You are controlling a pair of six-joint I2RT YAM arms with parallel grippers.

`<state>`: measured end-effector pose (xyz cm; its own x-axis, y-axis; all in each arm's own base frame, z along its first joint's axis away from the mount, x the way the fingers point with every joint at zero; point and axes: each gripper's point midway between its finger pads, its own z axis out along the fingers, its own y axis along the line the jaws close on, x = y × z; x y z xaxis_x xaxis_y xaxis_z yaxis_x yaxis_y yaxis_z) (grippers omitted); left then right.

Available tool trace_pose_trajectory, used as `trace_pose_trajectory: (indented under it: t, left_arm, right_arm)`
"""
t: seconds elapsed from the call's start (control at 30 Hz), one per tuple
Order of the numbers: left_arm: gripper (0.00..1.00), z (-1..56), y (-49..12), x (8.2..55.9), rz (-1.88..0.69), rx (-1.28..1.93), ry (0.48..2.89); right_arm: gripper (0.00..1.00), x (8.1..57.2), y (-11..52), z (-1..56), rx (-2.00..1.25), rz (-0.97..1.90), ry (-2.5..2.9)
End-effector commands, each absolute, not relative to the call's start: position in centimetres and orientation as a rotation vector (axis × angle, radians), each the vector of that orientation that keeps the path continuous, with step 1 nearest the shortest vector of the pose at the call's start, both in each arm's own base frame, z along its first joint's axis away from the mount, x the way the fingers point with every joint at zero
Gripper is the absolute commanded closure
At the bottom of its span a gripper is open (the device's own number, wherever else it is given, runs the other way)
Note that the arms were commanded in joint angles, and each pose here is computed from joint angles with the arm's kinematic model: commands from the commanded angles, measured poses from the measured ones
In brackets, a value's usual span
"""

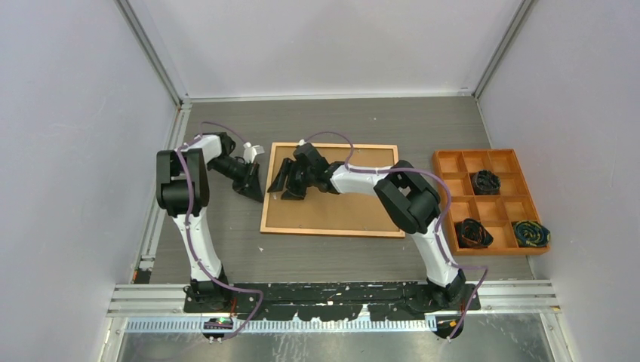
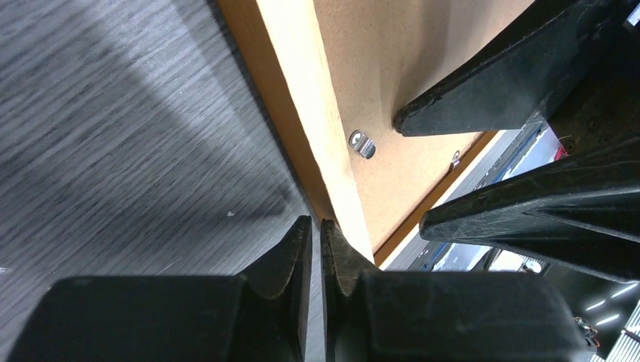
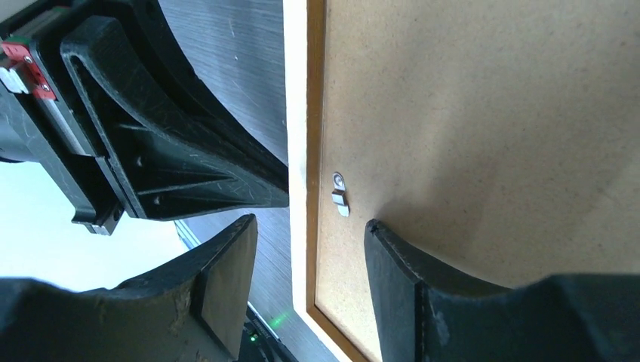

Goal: Put the photo into the frame
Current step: Install the photo frame at the center of the board.

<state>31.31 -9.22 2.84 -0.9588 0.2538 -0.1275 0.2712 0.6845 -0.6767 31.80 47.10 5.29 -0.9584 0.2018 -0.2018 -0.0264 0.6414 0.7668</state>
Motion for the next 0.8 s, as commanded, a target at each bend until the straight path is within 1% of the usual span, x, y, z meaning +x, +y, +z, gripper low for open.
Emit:
trace_pose_trajectory:
  t: [0.0, 0.77]
  left_arm:
    - [0.9, 2.9, -9.5, 31.4, -1.151, 0.456, 2.861]
    - [0.93, 2.7, -9.7, 31.2, -1.142, 0.466, 2.866]
  right_arm:
    - [0.41, 32.6, 48.5, 6.5, 0.119, 1.269, 2.541]
    - [0.46, 31.6, 50.4, 5.7, 0.12, 1.34, 2.558]
